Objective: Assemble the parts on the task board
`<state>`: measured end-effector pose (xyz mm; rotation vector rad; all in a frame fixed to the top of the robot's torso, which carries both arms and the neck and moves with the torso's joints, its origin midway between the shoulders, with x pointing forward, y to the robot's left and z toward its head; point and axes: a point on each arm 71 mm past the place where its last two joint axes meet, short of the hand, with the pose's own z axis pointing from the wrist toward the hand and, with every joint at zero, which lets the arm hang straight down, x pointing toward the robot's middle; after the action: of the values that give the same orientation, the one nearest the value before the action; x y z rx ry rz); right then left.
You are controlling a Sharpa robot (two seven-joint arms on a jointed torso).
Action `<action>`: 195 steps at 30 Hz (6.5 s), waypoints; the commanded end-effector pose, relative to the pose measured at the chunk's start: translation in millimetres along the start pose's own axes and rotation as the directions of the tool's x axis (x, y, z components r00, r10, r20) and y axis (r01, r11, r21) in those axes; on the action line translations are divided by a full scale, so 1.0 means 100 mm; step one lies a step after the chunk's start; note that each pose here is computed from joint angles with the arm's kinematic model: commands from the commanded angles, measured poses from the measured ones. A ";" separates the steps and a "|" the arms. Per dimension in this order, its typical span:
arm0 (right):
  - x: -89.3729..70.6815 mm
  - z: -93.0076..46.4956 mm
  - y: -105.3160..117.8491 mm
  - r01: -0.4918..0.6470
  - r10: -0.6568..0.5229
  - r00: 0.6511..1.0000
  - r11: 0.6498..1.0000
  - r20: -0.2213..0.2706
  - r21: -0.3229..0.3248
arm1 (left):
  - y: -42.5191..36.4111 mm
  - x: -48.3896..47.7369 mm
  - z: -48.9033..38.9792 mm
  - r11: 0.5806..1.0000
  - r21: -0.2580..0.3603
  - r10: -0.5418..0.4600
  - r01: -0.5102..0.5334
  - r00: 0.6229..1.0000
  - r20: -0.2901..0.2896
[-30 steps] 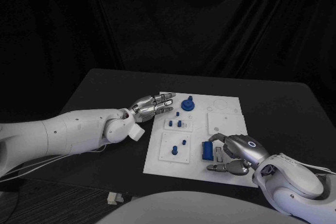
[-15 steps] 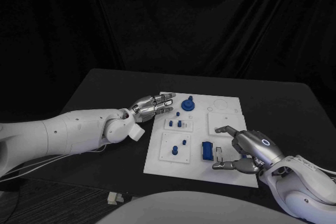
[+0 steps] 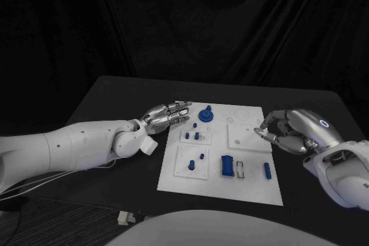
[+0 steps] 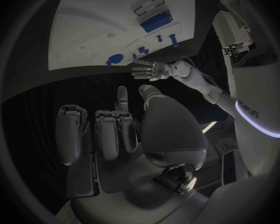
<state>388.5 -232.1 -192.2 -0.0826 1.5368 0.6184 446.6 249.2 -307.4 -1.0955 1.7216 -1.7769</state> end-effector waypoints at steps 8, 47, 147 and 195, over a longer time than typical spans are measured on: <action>0.12 0.04 -0.50 0.112 0.134 0.862 0.890 -0.488 0.443 | -0.082 0.027 -0.015 0.993 0.114 0.008 -0.011 1.000 0.028; 0.41 0.12 -0.42 0.195 0.145 0.745 0.886 -0.651 0.421 | -0.080 0.063 0.023 0.992 0.124 0.004 -0.006 1.000 0.016; 0.79 -0.03 -0.06 -0.152 0.537 0.678 0.771 -0.502 0.619 | -0.036 0.082 0.067 0.997 0.080 -0.011 0.012 1.000 -0.014; 0.91 0.14 0.00 -0.160 0.555 0.652 0.767 -0.517 0.622 | -0.009 0.099 0.079 0.998 0.058 -0.019 0.021 0.999 -0.028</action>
<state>394.0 -196.9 -276.1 0.5202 2.4471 0.4781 447.7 238.8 -305.3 -1.0700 1.6781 -1.8263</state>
